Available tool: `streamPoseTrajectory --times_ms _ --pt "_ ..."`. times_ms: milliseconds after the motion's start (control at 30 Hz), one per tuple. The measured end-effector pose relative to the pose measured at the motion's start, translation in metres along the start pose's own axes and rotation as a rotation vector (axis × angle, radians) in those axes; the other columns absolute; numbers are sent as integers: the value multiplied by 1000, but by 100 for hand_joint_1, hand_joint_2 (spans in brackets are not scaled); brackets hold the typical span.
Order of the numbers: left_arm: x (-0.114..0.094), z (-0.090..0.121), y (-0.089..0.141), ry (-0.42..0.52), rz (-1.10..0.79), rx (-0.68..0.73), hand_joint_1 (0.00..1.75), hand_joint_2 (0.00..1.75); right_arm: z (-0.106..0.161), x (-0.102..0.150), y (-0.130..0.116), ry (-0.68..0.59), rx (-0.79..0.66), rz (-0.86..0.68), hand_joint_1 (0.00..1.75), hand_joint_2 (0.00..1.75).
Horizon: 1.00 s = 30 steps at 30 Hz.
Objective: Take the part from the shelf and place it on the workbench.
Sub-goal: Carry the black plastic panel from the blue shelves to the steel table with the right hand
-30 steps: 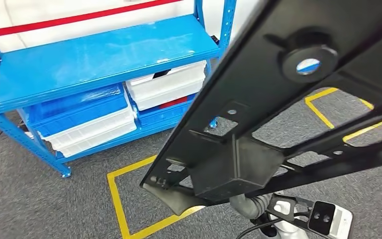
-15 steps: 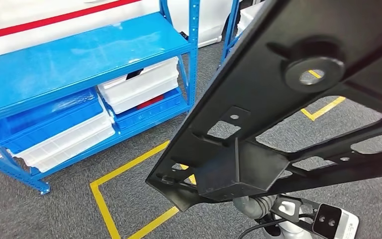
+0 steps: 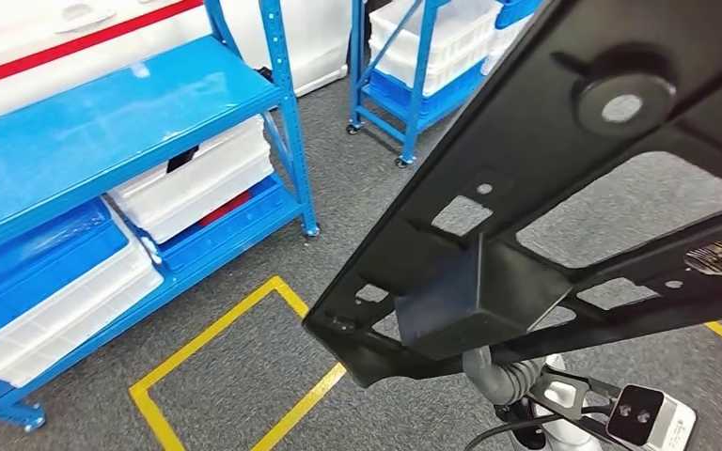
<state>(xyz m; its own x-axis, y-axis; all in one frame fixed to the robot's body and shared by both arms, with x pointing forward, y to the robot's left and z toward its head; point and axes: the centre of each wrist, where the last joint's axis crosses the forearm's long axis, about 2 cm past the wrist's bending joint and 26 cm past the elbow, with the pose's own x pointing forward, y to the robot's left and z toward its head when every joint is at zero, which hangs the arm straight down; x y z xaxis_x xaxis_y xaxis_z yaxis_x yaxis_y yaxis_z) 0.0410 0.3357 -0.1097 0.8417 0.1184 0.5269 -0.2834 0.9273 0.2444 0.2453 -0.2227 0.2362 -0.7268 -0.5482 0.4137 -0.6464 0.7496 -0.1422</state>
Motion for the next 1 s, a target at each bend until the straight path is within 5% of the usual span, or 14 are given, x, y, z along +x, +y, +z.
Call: streamPoseTrajectory --times_ms 567,1000 --pt "5 -4 5 5 -5 0 0 0 5 6 -2 25 -33 88 169 175" --pt "3 -2 2 16 -14 -20 0 0 2 2 4 -6 71 -112 169 175"
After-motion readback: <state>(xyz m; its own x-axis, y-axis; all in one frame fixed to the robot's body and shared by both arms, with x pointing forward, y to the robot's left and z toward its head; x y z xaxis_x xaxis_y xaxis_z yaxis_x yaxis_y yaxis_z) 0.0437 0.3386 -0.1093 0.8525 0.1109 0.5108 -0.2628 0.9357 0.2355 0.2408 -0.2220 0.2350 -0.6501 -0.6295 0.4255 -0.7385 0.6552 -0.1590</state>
